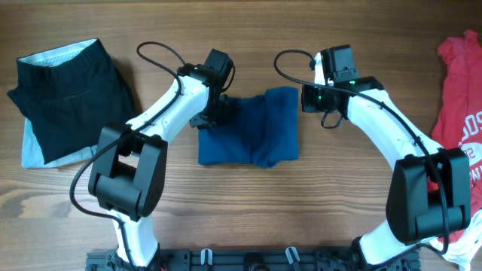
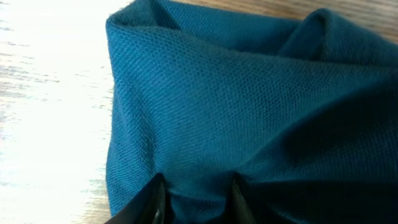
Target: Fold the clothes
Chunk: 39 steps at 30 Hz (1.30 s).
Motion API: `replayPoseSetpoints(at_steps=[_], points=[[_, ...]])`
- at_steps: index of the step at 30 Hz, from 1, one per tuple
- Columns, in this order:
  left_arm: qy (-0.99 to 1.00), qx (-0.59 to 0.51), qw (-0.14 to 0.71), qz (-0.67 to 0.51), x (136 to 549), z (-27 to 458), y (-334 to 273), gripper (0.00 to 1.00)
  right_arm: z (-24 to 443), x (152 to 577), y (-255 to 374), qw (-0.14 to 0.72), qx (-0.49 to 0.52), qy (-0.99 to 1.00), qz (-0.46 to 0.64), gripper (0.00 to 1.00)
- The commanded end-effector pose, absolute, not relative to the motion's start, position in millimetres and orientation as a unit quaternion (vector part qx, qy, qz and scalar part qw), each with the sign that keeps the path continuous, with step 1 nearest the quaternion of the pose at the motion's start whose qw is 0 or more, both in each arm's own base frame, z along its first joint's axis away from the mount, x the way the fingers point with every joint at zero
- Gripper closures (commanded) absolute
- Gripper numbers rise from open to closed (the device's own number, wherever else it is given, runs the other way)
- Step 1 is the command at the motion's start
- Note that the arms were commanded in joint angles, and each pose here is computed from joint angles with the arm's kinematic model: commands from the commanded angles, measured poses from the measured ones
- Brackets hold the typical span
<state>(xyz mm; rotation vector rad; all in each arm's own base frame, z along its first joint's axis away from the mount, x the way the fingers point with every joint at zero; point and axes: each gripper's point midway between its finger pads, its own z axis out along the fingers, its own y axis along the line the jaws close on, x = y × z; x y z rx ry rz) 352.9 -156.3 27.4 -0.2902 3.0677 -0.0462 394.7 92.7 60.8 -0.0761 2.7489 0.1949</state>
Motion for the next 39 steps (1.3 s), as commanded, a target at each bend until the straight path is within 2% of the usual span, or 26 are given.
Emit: replayPoseSetpoints(at_steps=[1, 5, 9, 20, 29, 34, 36, 37, 38, 39], points=[[0.993, -0.11, 0.002, 0.036, 340, 12, -136, 0.71, 49, 376, 92, 0.147, -0.031, 0.986, 0.069, 0.66], [0.992, -0.117, -0.015, 0.046, 329, 15, -131, 0.71, 48, 337, 120, 0.076, -0.11, 0.979, 0.156, 0.61], [0.989, -0.122, -0.054, 0.063, 310, 18, -125, 0.7, 49, 313, 126, 0.035, -0.149, 0.971, 0.182, 0.57], [0.987, -0.121, -0.07, 0.073, 301, 19, -121, 0.62, 39, 300, 148, 0.043, -0.19, 0.947, 0.255, 0.51], [0.988, -0.122, -0.063, 0.066, 306, 18, -124, 0.57, 20, 279, 155, 0.033, -0.195, 0.937, 0.289, 0.54], [0.989, -0.122, -0.062, 0.063, 306, 18, -124, 0.55, 21, 281, 156, 0.038, -0.195, 0.936, 0.289, 0.66], [0.989, -0.122, -0.062, 0.064, 306, 18, -124, 0.55, 23, 281, 159, 0.041, -0.197, 0.933, 0.299, 0.75], [0.989, -0.122, -0.062, 0.064, 306, 18, -124, 0.54, 24, 281, 160, 0.042, -0.198, 0.931, 0.303, 0.81], [0.989, -0.122, -0.062, 0.063, 306, 18, -125, 0.54, 24, 281, 161, 0.043, -0.199, 0.93, 0.307, 0.92], [0.989, -0.122, -0.062, 0.064, 306, 18, -124, 0.53, 25, 281, 162, 0.044, -0.203, 0.928, 0.31, 0.96]])
